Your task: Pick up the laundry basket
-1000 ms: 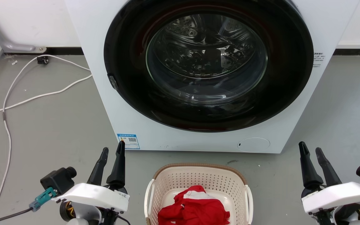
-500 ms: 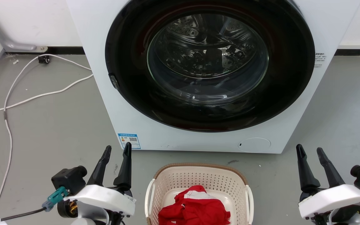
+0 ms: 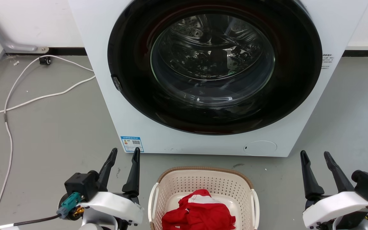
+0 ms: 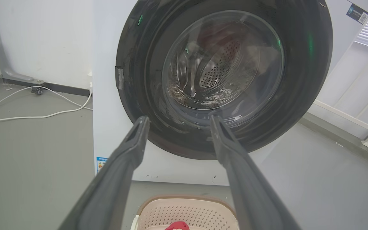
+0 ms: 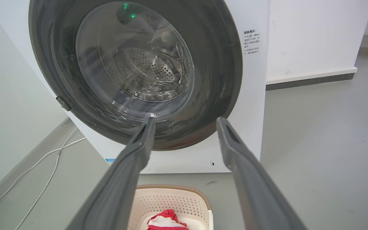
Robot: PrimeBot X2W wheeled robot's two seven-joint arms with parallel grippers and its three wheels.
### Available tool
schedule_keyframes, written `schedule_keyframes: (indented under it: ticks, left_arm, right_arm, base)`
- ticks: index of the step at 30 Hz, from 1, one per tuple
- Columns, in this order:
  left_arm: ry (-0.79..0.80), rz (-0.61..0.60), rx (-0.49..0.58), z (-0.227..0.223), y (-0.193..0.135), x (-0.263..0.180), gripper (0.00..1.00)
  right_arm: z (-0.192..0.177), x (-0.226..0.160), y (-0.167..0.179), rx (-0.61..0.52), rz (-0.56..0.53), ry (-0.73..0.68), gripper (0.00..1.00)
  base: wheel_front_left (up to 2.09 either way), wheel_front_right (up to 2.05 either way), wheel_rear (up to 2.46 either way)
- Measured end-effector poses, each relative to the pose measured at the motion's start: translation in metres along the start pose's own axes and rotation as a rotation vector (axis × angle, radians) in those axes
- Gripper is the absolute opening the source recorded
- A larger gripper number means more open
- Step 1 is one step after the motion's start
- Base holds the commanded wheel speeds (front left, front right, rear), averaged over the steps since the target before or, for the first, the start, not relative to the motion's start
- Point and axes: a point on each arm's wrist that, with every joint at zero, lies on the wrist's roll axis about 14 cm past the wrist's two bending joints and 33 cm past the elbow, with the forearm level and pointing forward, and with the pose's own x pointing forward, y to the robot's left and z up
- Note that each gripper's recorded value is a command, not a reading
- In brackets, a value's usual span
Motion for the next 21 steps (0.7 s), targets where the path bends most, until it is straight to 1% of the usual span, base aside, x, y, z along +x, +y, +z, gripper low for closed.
schedule_keyframes:
  ticks: [21]
  left_arm:
    - [0.019, -0.029, 0.164, -0.011, -0.004, -0.005, 1.0]
  right_arm:
    - [0.005, -0.003, 0.006, -0.17, 0.019, -0.005, 1.0]
  base:
    - [0.0, 0.0, 0.0]
